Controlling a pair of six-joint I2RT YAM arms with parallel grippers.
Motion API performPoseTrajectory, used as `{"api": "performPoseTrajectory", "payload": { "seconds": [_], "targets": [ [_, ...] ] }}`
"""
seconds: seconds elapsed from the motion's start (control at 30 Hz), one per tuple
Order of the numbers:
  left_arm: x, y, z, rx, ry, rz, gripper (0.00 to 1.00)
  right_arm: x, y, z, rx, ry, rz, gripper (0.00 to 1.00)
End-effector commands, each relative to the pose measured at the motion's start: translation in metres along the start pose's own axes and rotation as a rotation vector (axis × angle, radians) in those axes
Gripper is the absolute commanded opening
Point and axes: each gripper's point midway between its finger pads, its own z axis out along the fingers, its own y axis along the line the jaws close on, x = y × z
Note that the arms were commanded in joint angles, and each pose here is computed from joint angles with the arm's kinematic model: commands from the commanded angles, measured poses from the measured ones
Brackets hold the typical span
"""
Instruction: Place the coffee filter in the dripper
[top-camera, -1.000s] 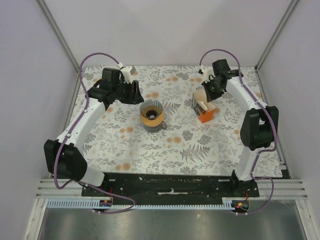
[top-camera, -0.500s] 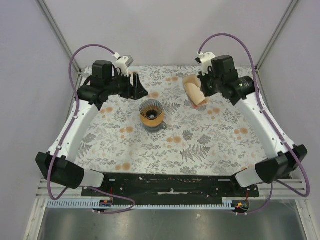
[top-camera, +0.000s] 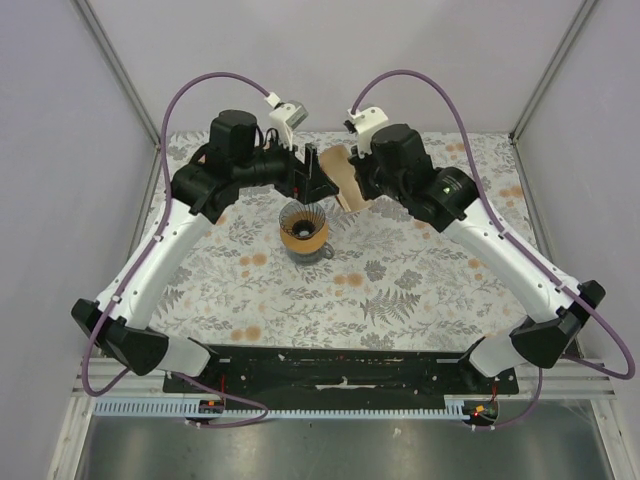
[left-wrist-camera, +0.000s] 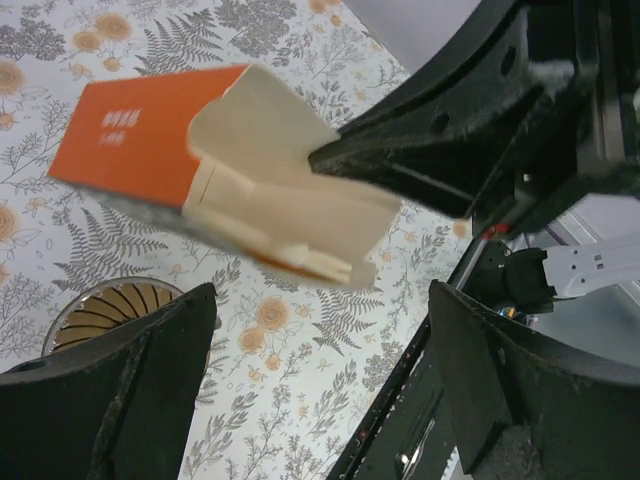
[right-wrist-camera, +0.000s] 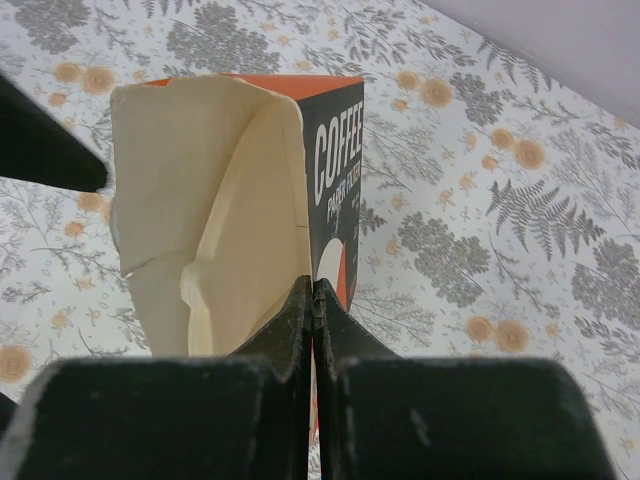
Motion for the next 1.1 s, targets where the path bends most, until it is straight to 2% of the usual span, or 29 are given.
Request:
{"api": "performPoseTrajectory", "payload": {
  "seconds": [0.0,0.13,0.2,0.27,0.47,0.57,0.67,0.77,0.83,1.07],
  "targets": [
    [-0.011,0.014,0.012,-0.093,-0.027,-0.006,0.92,-0.050,0.022,-0.010,-0.019,-0.165,0.043,0.00],
    [-0.014,0.035,0.014,-0.211,-0.044,0.027,0.90,-0.059,0.040,-0.014,-0.063,-0.209,0.042,0.00],
    [-0.014,0.044,0.014,-0.257,-0.044,0.038,0.77,-0.061,0.046,-0.014,-0.078,-0.220,0.039,0.00],
    [-0.014,0.048,0.013,-0.278,-0.049,0.044,0.59,-0.062,0.049,-0.014,-0.090,-0.225,0.039,0.00],
    [-0.013,0.051,0.011,-0.300,-0.049,0.043,0.25,-0.061,0.057,-0.010,-0.131,-0.236,0.027,0.00],
    [-0.015,0.056,0.007,-0.327,-0.058,0.050,0.02,-0.059,0.062,-0.007,-0.158,-0.238,0.014,0.00],
    [-0.018,0.055,0.004,-0.340,-0.069,0.062,0.02,-0.057,0.070,-0.005,-0.199,-0.237,-0.012,0.01],
    [-0.020,0.055,0.000,-0.347,-0.078,0.074,0.02,-0.058,0.080,-0.008,-0.259,-0.247,-0.035,0.21],
    [-0.020,0.056,-0.001,-0.355,-0.078,0.081,0.02,-0.064,0.085,-0.016,-0.300,-0.274,-0.067,0.29],
    [-0.016,0.062,-0.004,-0.386,-0.070,0.075,0.02,-0.083,0.106,-0.059,-0.376,-0.458,-0.183,0.40]
  ]
}}
